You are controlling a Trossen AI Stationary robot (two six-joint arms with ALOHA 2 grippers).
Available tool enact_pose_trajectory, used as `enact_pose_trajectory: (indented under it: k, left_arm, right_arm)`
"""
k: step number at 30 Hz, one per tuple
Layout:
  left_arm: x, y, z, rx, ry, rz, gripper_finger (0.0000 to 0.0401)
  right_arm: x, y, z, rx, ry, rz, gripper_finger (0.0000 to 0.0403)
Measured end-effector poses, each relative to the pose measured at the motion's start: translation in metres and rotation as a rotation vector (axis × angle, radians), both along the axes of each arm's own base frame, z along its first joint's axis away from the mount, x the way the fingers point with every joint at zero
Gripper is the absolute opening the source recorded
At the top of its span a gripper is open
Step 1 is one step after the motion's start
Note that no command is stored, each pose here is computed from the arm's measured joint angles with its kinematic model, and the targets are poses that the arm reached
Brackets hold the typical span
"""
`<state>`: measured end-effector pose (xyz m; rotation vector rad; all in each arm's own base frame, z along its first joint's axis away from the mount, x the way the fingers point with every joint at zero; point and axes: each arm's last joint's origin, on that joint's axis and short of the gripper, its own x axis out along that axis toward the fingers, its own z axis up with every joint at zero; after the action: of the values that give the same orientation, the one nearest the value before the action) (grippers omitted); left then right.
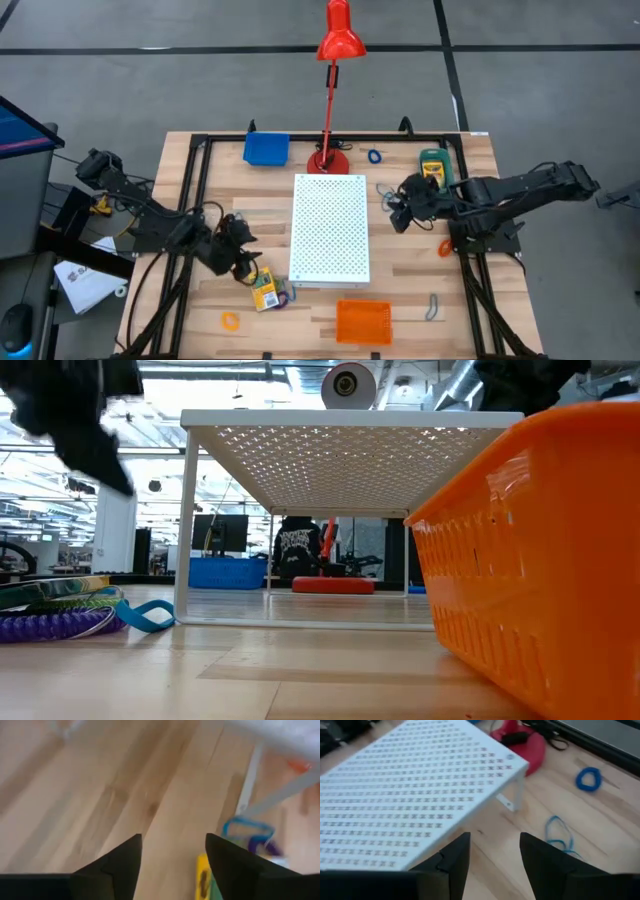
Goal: Pick & Place Office Desk Supplies
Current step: Put the yellow crayon box into the green bin
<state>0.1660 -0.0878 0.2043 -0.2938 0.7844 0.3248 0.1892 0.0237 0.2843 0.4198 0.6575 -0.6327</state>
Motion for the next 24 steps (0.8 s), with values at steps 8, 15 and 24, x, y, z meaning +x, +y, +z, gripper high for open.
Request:
enact_pose_trajectory:
  k: [8, 15, 24]
  left_arm:
    - [-0.013, 0.033, -0.036, -0.278, 0.052, -0.120, 0.0260]
    - [-0.028, 0.054, -0.055, -0.531, -0.057, -0.229, 0.0265]
    - [-0.035, 0.061, -0.081, -0.627, -0.060, -0.242, 0.0263]
  right_arm:
    - [0.008, 0.013, -0.004, 0.002, -0.008, 0.053, 0.0168]
    - [0.010, 0.021, -0.003, 0.024, -0.038, 0.085, 0.0168]
    - [0.008, 0.031, -0.003, 0.049, -0.057, 0.113, 0.0168]
